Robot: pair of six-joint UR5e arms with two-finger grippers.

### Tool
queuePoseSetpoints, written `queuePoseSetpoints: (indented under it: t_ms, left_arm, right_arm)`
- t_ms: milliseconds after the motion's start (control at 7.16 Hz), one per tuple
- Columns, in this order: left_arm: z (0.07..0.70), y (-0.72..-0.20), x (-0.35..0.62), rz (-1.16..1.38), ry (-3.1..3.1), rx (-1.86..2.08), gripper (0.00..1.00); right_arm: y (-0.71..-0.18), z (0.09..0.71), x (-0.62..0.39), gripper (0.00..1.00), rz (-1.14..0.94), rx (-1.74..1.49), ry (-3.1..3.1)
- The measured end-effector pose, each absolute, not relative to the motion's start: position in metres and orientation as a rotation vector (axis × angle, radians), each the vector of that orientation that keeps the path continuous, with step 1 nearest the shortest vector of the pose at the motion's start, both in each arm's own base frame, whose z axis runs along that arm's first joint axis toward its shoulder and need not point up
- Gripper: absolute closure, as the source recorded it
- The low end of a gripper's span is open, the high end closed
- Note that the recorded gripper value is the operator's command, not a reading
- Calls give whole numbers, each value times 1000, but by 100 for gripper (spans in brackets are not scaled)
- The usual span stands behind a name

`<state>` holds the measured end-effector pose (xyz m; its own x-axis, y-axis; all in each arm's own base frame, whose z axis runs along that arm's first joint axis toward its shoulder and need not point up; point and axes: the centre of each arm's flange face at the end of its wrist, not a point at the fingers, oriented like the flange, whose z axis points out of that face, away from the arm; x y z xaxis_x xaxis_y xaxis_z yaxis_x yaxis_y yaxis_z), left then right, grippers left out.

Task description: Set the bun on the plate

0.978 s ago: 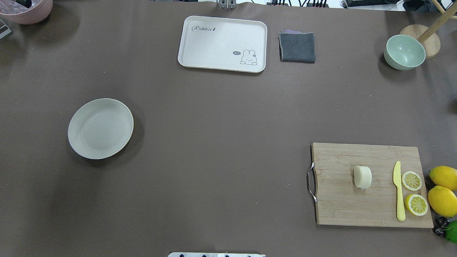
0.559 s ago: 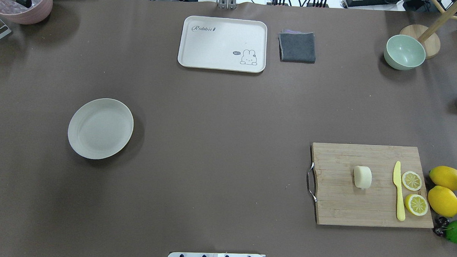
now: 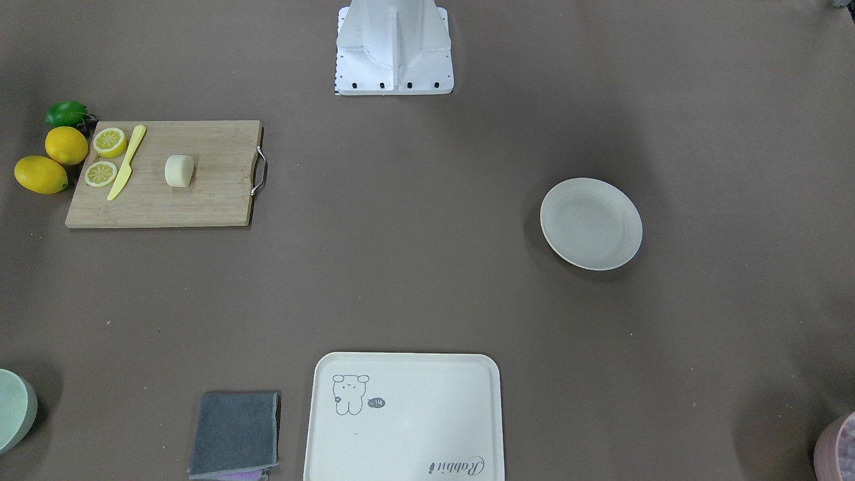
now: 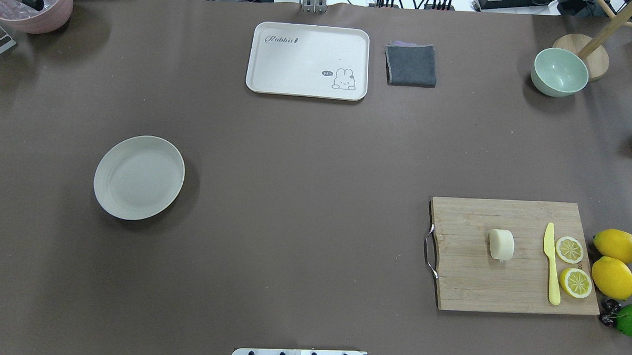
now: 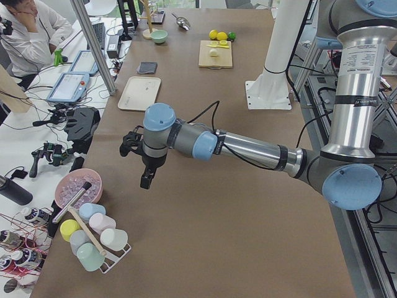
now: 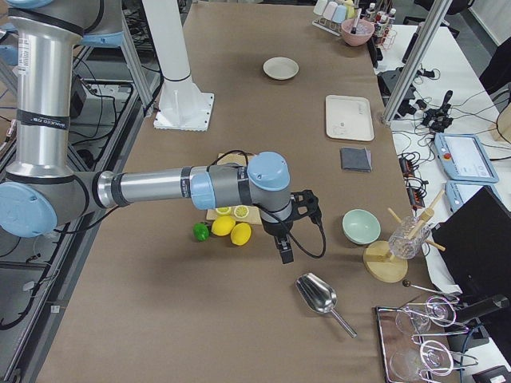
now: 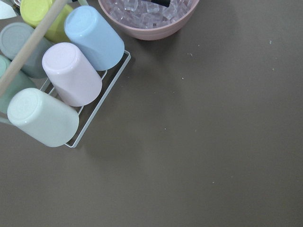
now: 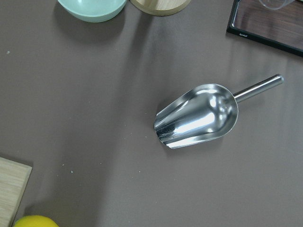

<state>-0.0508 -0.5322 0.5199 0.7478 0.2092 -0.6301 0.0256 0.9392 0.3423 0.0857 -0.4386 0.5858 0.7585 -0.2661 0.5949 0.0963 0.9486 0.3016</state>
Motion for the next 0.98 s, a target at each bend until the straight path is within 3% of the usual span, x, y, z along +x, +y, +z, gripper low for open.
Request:
queuePoseSetpoints:
  t_ms: [419,978]
  left_arm:
    - [494,-547,-30,142,735,384,2]
    - [473,-552,110,193,821,271,2]
  right_arm:
    - [-441,585,76,0,-178,249,-727]
    - [-458,554,-44,0,-7,182,-788]
